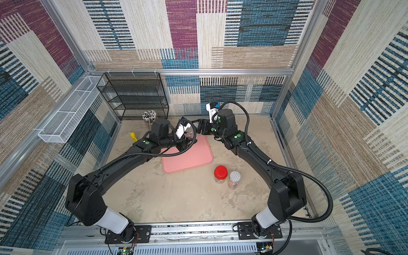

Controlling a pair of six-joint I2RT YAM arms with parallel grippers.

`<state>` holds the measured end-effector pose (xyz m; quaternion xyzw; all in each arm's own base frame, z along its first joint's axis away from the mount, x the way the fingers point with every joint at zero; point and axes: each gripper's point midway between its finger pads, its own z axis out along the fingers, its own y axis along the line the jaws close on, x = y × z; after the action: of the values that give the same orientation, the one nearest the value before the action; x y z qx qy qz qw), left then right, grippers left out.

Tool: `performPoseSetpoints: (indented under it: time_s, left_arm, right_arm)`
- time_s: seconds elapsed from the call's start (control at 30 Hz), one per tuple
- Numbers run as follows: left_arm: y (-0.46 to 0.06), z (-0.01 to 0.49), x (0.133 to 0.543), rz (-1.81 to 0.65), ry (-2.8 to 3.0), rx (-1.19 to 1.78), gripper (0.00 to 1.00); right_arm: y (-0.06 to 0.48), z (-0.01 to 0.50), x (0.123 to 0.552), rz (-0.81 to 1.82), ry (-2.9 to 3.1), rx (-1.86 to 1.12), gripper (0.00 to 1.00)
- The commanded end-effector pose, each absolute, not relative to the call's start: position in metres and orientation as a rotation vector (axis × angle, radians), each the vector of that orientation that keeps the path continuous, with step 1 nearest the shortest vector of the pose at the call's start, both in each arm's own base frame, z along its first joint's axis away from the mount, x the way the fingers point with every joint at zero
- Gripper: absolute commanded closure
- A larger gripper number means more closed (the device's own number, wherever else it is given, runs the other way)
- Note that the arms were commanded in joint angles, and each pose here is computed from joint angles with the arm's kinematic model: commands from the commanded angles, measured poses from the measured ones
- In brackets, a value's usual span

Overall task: Pour the candies out of the jar
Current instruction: Unscrew the lid from the jar.

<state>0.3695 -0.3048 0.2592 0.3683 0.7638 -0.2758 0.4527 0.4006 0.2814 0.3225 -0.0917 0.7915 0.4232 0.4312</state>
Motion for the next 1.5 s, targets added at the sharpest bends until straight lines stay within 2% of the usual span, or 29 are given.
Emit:
performPoseSetpoints:
  time_s: [0.0, 0.13, 0.3, 0.43, 0.5, 0.63, 0.73, 0.9, 1.23, 1.37, 1.47]
  left_arm:
    - [-0.307, 0.274, 0.373, -0.669, 1.815, 0.918, 1.0]
    - [-0.308, 0.273, 0.373, -0.671, 1.816, 0.92, 1.0]
    - [-0.308, 0.274, 0.374, -0.672, 1.819, 0.917, 1.0]
    - [-0.31, 0.279, 0.373, -0.709, 1.802, 0.917, 1.0]
    - [-0.313, 0.288, 0.37, -0.788, 1.774, 0.939, 1.0]
    - [-0.318, 0.321, 0.341, -1.116, 1.617, 1.066, 1.0]
    - [-0.318, 0.342, 0.318, -1.297, 1.492, 1.156, 1.0]
    - [-0.319, 0.356, 0.297, -1.42, 1.419, 1.224, 1.0]
    - [-0.321, 0.351, 0.297, -1.408, 1.448, 1.216, 1.0]
    - [-0.322, 0.348, 0.3, -1.382, 1.47, 1.207, 1.0]
    - [-0.323, 0.346, 0.301, -1.371, 1.483, 1.202, 1.0]
  right_arm:
    - [0.283, 0.329, 0.403, 1.06, 1.951, -0.217, 0.26]
    - [0.281, 0.329, 0.404, 1.048, 1.944, -0.209, 0.33]
    - [0.283, 0.333, 0.403, 1.056, 1.931, -0.227, 0.52]
    - [0.286, 0.341, 0.399, 1.07, 1.907, -0.272, 0.58]
    - [0.288, 0.352, 0.394, 1.081, 1.869, -0.328, 0.59]
    - [0.287, 0.383, 0.37, 1.175, 1.73, -0.514, 0.65]
    - [0.282, 0.4, 0.345, 1.253, 1.629, -0.66, 0.67]
    - [0.283, 0.407, 0.311, 1.291, 1.55, -0.84, 0.68]
    - [0.28, 0.408, 0.311, 1.244, 1.551, -0.848, 0.69]
    - [0.279, 0.409, 0.314, 1.237, 1.562, -0.828, 0.62]
    - [0.278, 0.408, 0.318, 1.225, 1.571, -0.809, 0.51]
